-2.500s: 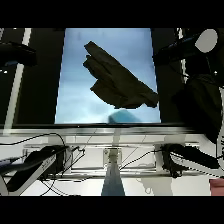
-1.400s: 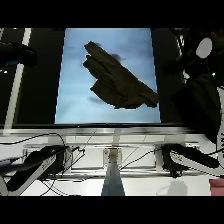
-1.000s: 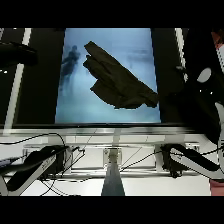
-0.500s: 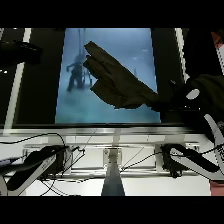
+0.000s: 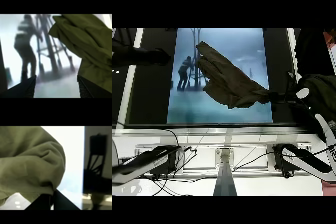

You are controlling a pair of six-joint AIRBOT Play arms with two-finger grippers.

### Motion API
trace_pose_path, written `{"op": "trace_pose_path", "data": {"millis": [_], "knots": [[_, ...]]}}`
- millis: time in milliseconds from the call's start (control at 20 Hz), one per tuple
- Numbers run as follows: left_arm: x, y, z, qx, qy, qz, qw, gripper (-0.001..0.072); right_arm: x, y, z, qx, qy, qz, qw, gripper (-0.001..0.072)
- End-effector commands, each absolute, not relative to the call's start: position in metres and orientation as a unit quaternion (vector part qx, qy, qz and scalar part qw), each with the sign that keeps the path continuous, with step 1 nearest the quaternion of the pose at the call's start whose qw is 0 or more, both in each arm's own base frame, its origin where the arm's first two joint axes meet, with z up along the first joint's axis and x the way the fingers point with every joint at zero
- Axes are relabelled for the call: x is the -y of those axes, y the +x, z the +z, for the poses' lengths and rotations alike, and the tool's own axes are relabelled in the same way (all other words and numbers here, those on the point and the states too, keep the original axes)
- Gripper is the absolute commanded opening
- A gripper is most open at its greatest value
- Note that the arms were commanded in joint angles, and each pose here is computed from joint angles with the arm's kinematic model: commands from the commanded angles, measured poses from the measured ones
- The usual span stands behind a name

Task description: Fold the clothes and pants, and hang the long-sleeved shirts on hangers.

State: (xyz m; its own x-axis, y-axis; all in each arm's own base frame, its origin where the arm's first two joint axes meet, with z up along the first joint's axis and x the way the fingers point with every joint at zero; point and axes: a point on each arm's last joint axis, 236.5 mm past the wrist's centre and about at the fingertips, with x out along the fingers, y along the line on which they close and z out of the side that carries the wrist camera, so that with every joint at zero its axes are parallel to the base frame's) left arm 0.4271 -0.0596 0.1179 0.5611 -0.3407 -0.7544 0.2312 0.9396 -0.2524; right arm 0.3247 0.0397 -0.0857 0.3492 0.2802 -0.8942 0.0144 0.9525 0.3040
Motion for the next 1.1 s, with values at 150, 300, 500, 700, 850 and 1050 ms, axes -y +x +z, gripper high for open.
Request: {"op": "trace_pose_path", "data": {"millis": [150,300,500,700,850,1050], "knots": [[0.066,0.430,0.024,-0.552,-0.108,-0.159,0.811,0.0602,-0.009,0.348,0.014,-0.522,0.016,0.076,0.849,0.0012],[0.078,0.432,0.000,-0.573,-0.133,-0.169,0.791,0.0602,0.004,0.343,0.086,-0.451,-0.024,0.055,0.891,0.0012],[0.121,0.431,-0.034,-0.601,-0.181,-0.205,0.751,0.0601,0.030,0.299,0.130,-0.425,-0.072,0.002,0.902,0.0012],[0.188,0.427,-0.072,-0.614,-0.194,-0.257,0.721,0.0601,0.032,0.281,0.143,-0.415,-0.066,-0.006,0.907,0.0012],[0.238,0.441,-0.082,-0.583,-0.227,-0.270,0.732,0.0601,0.031,0.282,0.141,-0.418,-0.064,-0.005,0.906,0.0012],[0.286,0.456,-0.090,-0.548,-0.269,-0.260,0.748,0.0601,0.030,0.285,0.138,-0.422,-0.062,-0.003,0.904,0.0012]]}}
